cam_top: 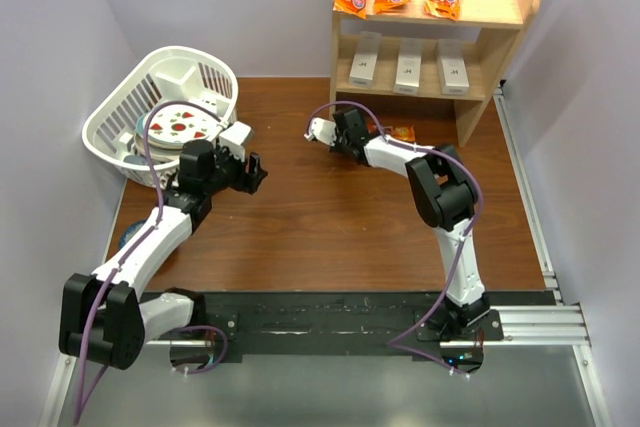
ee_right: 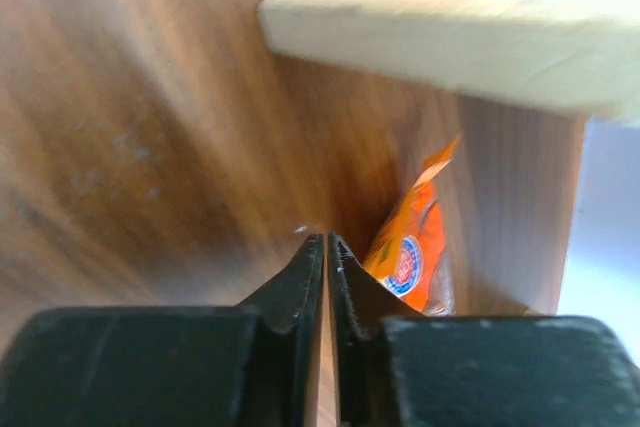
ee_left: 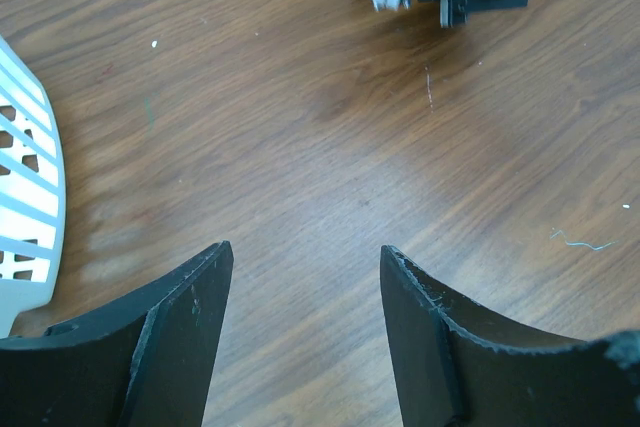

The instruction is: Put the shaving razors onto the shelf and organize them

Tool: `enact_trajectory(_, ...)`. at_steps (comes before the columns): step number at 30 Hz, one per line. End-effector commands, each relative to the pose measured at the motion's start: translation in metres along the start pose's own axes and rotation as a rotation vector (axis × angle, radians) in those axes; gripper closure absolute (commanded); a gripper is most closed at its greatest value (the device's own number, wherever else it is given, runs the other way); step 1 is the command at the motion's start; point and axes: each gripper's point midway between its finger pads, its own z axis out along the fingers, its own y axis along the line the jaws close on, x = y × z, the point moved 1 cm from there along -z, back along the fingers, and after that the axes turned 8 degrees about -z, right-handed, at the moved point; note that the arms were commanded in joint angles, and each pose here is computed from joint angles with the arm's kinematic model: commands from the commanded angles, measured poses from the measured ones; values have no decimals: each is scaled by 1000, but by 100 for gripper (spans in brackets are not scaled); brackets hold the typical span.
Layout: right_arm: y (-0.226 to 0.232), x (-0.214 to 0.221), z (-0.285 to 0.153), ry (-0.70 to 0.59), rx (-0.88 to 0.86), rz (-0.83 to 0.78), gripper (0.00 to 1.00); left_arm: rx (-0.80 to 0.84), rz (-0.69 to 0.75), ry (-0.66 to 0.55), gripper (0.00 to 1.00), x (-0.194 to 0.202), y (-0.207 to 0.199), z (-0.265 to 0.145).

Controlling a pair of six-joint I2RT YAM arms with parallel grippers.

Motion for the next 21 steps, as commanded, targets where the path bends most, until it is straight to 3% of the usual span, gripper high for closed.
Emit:
enact_trajectory(1, 0, -3, -31, -52, -15, -51, 98, 28, 21, -99, 34, -38, -5, 0)
enact_trajectory(11, 32, 10, -97, -182, -51, -150, 100, 41, -20, -99, 34, -35, -8, 0)
enact_trajectory(12, 33, 9, -98, -188, -57, -150, 96, 44, -23, -97, 34, -34, -9, 0)
enact_trajectory(13, 28, 8, -97, -185, -41, -141, 72, 44, -25, -95, 35, -34, -8, 0)
enact_trajectory(16, 19, 4, -81, -141, -29, -104, 47, 50, -31, -89, 34, -31, -9, 2)
enact_trajectory(21, -2, -5, -50, -96, 57, -76, 38, 38, -14, -74, 34, -29, -7, 1)
